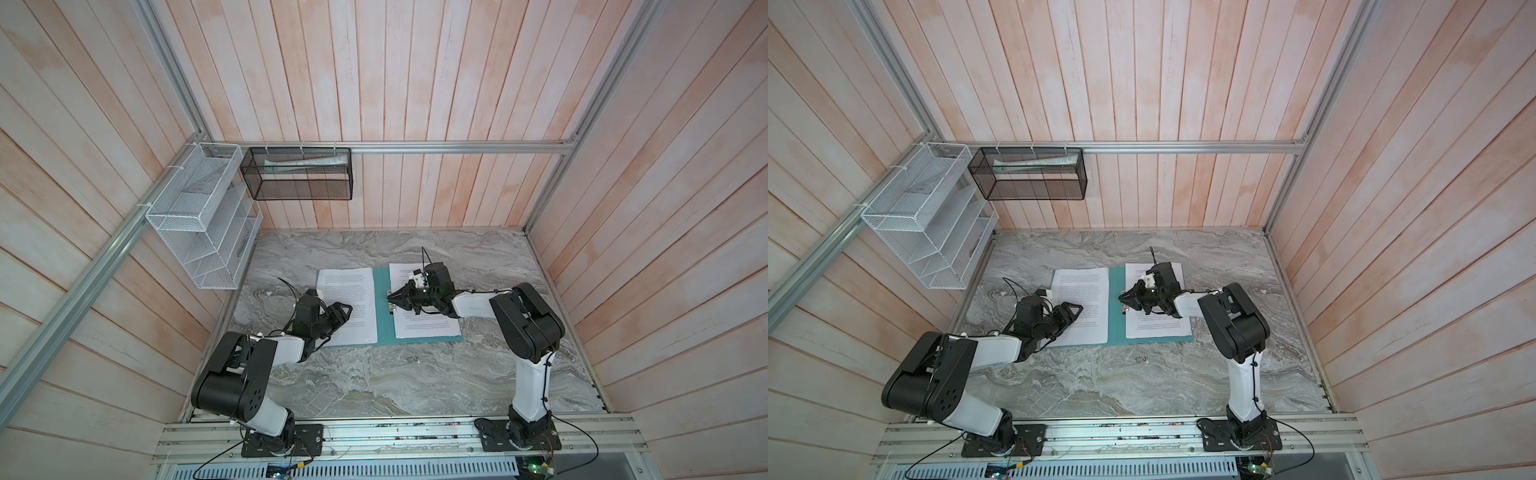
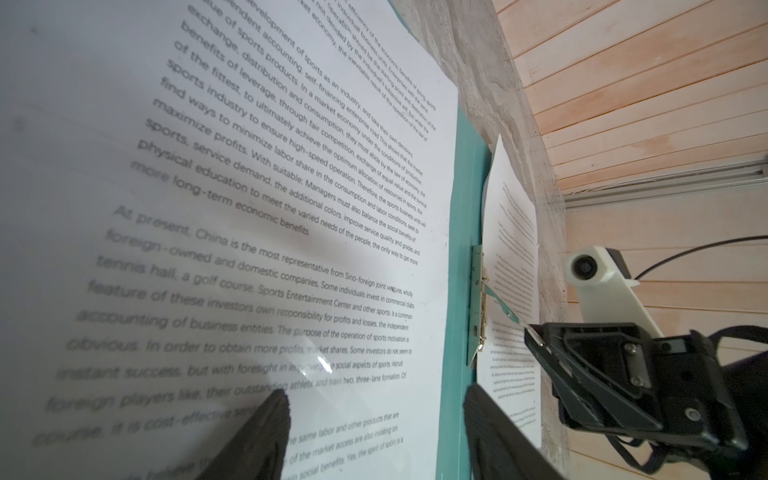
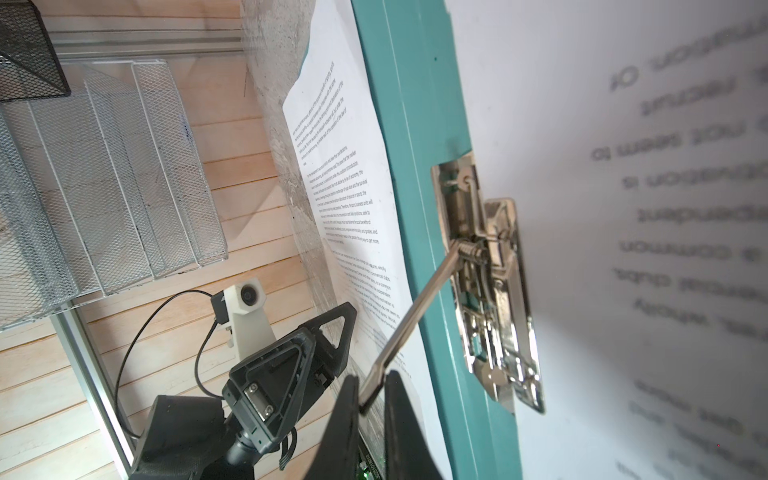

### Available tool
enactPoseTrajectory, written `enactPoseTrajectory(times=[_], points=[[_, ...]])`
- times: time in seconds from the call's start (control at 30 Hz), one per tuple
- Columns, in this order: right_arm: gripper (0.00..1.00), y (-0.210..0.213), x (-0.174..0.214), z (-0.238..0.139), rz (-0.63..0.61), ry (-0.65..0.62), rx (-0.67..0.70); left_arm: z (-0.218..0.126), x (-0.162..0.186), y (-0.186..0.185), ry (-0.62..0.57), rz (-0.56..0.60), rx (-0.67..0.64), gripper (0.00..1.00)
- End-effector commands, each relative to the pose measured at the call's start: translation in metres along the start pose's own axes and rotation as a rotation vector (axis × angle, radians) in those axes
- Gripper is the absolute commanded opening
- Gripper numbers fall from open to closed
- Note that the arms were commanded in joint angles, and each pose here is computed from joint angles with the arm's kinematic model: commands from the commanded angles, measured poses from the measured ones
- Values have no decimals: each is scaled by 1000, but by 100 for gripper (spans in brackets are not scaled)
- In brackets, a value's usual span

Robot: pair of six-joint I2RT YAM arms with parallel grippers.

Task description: Put the files into the folder

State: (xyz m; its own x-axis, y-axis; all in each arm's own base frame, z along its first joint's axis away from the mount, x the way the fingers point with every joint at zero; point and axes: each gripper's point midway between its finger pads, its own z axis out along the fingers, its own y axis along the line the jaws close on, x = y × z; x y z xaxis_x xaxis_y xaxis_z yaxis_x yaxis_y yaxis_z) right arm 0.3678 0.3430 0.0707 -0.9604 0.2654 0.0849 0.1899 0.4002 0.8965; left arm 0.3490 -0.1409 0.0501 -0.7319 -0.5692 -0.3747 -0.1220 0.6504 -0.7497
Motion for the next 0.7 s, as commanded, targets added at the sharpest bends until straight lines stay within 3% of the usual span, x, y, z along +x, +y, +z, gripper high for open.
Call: enactPoseTrajectory(times=[0.0,0.3,0.43,0.67], points=[[13,-2,4,6,-2,26,2,1,6,3,16,6,7,69],[11,-4,7,4,1,22,9,1,8,5,18,-1,2,68],[2,-5,7,4,5,20,12,3,8,7,19,-5,-5,68],[0,-16,12,3,17,23,35,9,14,16,39,-12,-23,65]])
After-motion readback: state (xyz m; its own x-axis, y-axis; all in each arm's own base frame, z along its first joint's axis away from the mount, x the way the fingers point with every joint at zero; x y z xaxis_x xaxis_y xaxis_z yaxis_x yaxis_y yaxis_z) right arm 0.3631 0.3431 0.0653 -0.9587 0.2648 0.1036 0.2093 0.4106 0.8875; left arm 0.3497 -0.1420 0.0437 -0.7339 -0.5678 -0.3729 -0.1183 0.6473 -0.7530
